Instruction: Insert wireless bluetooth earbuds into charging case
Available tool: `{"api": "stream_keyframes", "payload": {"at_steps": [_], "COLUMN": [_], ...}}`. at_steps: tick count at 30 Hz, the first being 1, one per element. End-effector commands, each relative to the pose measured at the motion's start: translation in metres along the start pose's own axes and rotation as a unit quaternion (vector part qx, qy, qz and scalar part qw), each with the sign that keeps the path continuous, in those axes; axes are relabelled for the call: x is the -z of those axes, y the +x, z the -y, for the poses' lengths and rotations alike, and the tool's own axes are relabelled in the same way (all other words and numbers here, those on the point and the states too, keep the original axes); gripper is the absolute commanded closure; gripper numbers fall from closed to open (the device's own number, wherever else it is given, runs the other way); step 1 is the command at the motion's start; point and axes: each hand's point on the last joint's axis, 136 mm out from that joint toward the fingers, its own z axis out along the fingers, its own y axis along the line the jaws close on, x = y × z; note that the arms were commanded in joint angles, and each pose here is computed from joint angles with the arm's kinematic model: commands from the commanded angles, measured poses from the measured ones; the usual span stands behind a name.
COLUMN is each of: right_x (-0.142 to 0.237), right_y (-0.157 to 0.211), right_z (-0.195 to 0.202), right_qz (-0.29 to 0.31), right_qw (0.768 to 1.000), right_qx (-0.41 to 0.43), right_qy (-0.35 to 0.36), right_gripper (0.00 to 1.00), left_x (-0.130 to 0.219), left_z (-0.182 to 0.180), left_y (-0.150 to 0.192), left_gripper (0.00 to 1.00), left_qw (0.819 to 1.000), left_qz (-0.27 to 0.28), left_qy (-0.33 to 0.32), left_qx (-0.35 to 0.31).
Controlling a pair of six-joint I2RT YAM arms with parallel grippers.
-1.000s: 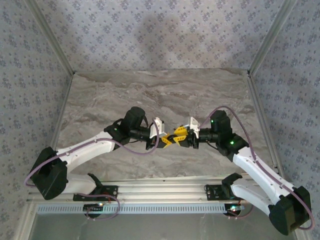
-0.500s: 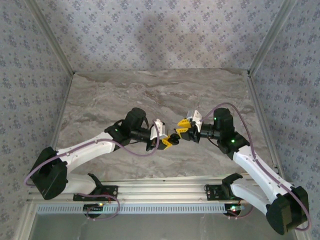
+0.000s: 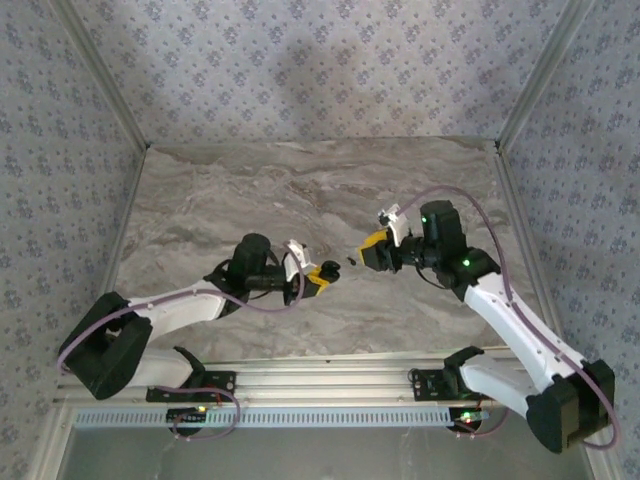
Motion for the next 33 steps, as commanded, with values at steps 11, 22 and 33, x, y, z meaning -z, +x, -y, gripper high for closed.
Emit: {"api": "stream_keyframes", "payload": {"at_steps": [11, 22, 33], "right_x": [-0.055, -0.124, -0.156], "right_y": [0.058, 0.077, 0.096], "right_z": [0.072, 0.104, 0.106], "right_qz": [-0.226, -0.348, -0.400], "right_qw": [0.938, 0.892, 0.874], "right_qx": [-0.224, -0.224, -0.205], "right_qy": [0.133, 0.179, 0.187], "right_gripper": [0.60, 0.59, 0.59], "left_x": [0.017, 0.047, 0.061], "left_z": [-0.052, -0.059, -0.056], "left_y": [-0.002, -0.008, -0.008], "left_gripper": [0.86, 0.86, 0.86], "left_qw": [0.986, 0.974, 0.973], "left_qz": [0.071, 0.086, 0.072], "left_qy": [-0.145, -0.202, -0.219], "left_qx": [0.051, 0.049, 0.029]}}
